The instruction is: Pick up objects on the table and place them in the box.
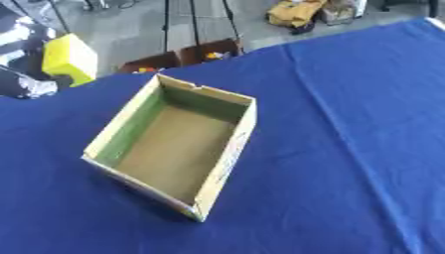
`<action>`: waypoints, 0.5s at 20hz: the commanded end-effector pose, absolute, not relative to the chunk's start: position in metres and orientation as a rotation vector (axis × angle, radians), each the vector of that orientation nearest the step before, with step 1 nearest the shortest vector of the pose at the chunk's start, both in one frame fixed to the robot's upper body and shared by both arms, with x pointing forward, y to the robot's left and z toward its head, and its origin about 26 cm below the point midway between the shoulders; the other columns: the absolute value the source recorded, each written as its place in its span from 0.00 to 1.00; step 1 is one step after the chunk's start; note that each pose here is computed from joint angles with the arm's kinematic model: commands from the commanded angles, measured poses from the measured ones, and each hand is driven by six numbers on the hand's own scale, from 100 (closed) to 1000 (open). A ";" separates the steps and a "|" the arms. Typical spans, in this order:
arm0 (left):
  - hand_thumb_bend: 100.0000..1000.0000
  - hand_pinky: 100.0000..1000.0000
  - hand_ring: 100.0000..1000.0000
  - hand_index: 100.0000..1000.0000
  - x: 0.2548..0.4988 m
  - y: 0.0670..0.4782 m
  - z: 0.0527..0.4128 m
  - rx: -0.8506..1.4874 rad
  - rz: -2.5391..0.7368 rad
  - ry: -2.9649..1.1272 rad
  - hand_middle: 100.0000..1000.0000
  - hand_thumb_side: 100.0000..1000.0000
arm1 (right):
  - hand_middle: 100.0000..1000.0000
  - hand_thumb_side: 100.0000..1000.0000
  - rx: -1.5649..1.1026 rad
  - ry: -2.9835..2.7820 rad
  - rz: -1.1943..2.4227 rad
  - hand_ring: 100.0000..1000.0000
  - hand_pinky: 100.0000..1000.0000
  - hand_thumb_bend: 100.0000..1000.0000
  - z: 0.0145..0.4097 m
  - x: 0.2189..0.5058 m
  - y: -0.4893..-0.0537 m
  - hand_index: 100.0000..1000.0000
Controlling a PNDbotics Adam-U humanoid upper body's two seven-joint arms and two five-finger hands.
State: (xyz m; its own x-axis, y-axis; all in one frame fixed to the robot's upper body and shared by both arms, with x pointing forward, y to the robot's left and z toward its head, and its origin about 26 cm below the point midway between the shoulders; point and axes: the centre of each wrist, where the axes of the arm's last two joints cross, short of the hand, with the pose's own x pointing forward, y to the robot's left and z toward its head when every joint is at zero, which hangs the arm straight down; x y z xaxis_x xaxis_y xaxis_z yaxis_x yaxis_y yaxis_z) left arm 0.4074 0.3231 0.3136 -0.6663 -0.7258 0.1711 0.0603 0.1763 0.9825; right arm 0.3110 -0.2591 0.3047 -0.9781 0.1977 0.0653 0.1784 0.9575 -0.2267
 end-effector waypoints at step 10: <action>0.00 0.00 0.09 0.48 0.425 0.291 0.325 0.540 -1.634 -1.873 0.27 0.37 | 0.55 0.43 -0.238 -3.071 0.366 0.75 0.76 0.00 0.318 0.306 -0.253 0.79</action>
